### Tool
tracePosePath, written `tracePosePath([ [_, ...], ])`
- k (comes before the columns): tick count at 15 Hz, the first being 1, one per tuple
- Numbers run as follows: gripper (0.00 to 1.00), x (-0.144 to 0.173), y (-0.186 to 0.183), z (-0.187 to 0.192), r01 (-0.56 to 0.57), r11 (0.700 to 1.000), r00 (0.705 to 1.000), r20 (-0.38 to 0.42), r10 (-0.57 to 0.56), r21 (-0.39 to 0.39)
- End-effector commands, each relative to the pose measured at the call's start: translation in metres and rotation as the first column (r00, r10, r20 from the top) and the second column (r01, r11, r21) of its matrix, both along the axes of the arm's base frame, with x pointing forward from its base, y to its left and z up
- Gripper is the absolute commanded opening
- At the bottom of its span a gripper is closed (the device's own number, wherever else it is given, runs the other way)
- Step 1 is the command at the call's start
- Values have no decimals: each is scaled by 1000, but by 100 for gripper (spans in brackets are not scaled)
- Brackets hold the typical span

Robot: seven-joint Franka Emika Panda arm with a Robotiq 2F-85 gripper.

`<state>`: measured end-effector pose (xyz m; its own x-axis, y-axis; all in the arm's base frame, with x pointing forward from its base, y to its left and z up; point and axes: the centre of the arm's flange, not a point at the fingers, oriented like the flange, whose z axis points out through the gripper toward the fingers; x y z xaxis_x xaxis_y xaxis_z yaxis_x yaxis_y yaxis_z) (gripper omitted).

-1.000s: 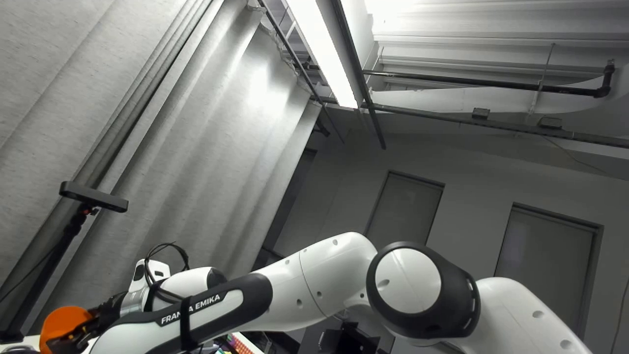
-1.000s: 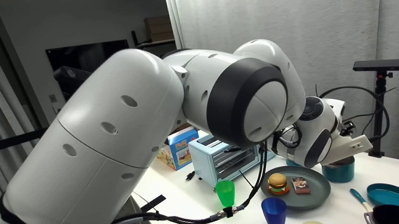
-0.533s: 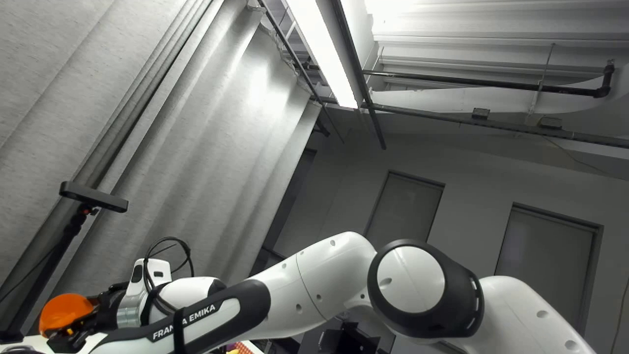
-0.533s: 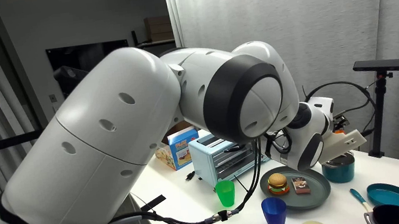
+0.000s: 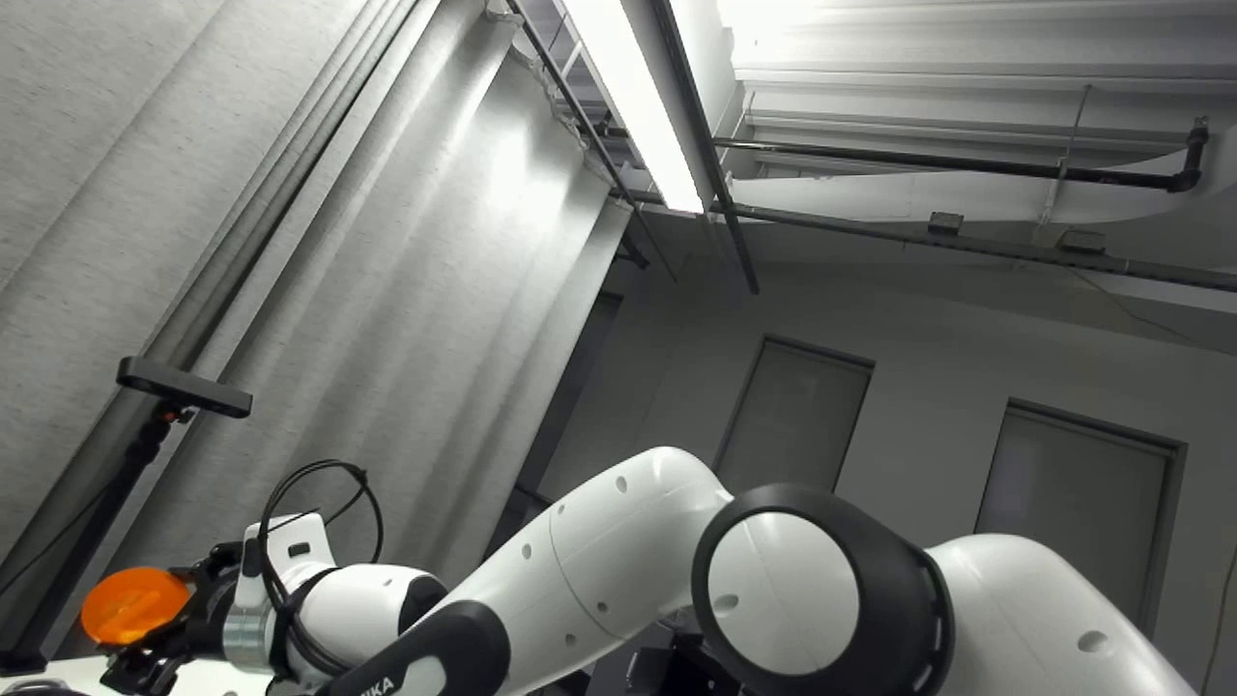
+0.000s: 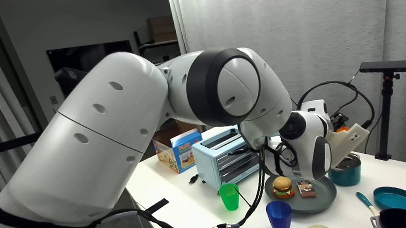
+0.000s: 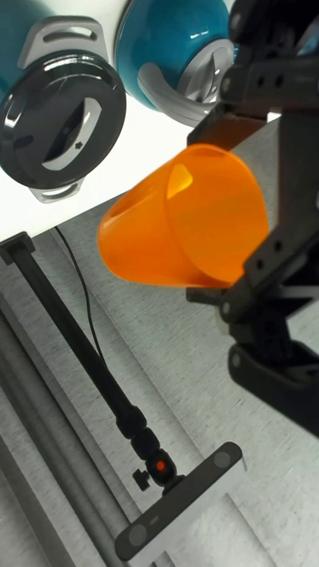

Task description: Take the orange cup and pour some of its contents into the pot and some onto the plate.

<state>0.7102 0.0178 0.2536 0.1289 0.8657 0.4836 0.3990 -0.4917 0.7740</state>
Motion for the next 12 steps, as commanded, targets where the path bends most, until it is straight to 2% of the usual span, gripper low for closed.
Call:
tracePosePath([
  [1, 51, -13, 14, 7, -25, 996, 997, 73, 31, -90],
  [6, 51, -21, 24, 15, -57, 979, 980, 178, 93, -198],
  [12, 51, -33, 16, 18, -67, 946, 933, 316, 172, -318],
])
